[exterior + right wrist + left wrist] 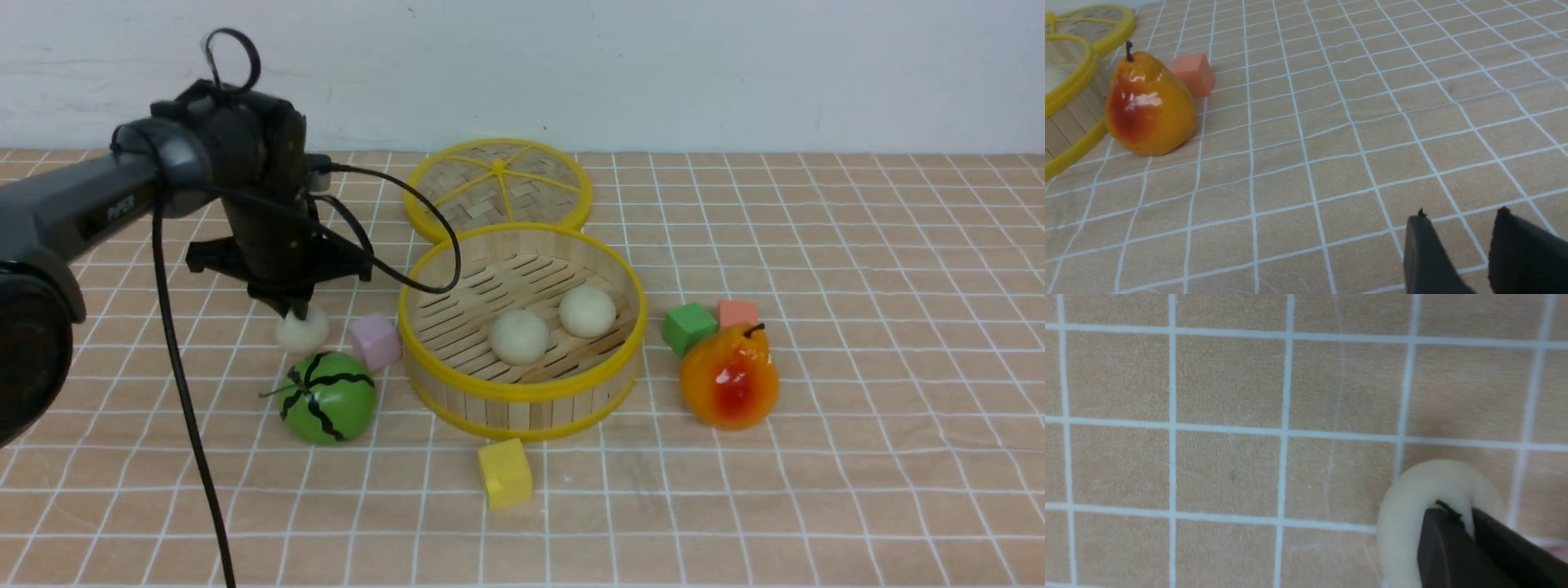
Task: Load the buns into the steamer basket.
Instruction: Use the left arm to put the steamed stuffed bun into the steamer
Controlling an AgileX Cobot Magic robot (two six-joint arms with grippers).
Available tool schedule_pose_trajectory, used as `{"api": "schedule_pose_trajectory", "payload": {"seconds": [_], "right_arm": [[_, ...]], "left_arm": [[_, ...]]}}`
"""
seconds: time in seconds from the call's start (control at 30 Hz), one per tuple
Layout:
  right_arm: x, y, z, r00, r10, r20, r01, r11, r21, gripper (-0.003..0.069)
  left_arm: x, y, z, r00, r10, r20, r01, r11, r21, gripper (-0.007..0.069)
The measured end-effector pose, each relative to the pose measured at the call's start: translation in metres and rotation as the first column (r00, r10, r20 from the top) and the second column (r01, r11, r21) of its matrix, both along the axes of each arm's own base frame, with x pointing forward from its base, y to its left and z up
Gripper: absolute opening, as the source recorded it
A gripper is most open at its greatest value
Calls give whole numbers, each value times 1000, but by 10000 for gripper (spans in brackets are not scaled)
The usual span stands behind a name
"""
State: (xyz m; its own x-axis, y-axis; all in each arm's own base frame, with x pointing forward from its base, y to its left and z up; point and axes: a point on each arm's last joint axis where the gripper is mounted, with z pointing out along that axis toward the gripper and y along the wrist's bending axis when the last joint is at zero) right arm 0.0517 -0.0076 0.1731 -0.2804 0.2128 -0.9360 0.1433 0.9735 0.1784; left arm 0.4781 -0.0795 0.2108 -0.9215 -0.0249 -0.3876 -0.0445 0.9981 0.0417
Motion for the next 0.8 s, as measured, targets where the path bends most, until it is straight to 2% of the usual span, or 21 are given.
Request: {"api": "schedule_pose_trajectory", "payload": {"seconds": [0.13,0.17,0.23,0.3,0.37,0.47,0.67,0.8], "right_arm": [[0,0,0,1000,0,0,0,1000,0,241],[0,0,0,1000,0,0,0,1000,0,241],[0,0,0,1000,0,0,0,1000,0,241],[0,0,0,1000,0,0,0,1000,0,241],[0,0,0,1000,0,0,0,1000,0,241],[0,0,0,1000,0,0,0,1000,0,241],[0,0,0,1000,0,0,0,1000,0,241],[0,0,0,1000,0,0,0,1000,0,241]], "left_arm": [[-5,-8,52,996,-1,84,12,992,-127,-7],[-6,-9,55,996,-5,90,17,991,-136,-7],[-15,-23,86,988,-52,143,89,961,-264,-7],[-19,-36,92,984,-93,153,141,927,-347,-7],[-19,-51,86,980,-140,141,187,887,-421,-7],[-12,-65,62,984,-150,100,180,855,-486,-5],[1,-74,16,989,-146,39,146,861,-488,22],[2,-78,13,988,-148,49,154,865,-478,69]]}}
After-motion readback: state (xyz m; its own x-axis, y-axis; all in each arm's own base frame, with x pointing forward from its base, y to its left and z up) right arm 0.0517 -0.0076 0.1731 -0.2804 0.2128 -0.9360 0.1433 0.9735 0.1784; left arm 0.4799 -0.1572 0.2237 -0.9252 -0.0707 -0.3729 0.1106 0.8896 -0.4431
